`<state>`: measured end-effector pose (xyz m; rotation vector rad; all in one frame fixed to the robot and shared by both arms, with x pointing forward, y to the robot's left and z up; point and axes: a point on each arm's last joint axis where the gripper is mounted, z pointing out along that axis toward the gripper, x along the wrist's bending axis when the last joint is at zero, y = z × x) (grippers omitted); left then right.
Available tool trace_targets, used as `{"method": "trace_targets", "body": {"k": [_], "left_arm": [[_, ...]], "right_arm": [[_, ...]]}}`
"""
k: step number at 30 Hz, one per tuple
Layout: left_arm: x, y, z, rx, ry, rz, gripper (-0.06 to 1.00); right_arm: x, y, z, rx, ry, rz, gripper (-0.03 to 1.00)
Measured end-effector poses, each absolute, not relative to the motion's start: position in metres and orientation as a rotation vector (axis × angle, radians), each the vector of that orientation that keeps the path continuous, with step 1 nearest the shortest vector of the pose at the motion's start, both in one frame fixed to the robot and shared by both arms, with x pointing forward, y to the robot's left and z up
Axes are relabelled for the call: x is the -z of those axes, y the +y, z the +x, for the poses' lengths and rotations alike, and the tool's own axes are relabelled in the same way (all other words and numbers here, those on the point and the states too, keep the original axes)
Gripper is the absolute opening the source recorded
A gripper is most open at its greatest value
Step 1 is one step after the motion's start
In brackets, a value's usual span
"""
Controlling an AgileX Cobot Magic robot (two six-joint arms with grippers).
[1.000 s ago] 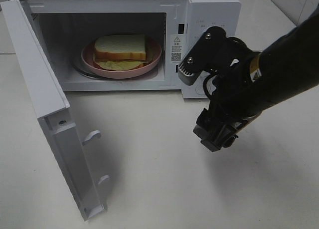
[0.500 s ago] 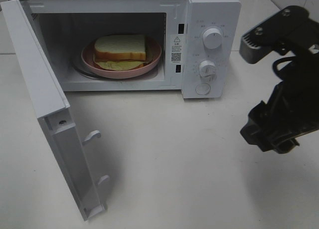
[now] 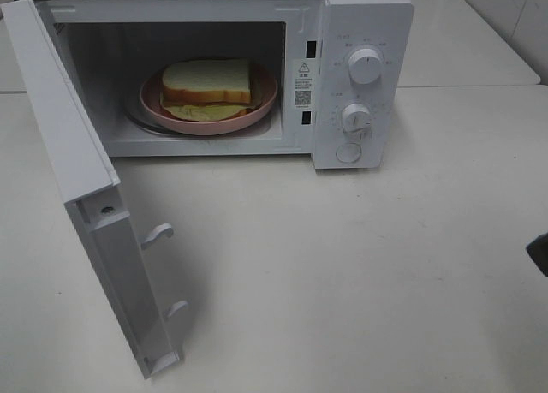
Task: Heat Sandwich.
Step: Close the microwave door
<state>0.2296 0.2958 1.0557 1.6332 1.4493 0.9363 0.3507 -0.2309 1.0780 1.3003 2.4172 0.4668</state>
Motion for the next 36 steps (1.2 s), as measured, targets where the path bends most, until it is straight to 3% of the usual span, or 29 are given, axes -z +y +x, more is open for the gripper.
{"method": "trace_targets", "body": {"k": [13, 25, 36], "left_arm": [[-1.056, 0.296, 0.230, -0.936, 1.449, 1.633, 0.99], [-1.056, 0.296, 0.230, -0.936, 1.449, 1.633, 0.99], [-1.056, 0.296, 0.230, -0.936, 1.449, 1.633, 0.99]], "right_arm": [[-1.085, -0.254, 0.316, -0.594, 2.388, 1.334, 0.77], [-1.071, -0.293, 0.283, -0.641, 2.141, 1.495, 0.77], [-1.053, -0.300, 0.257, -0.752, 1.989, 1.615, 0.77]]}}
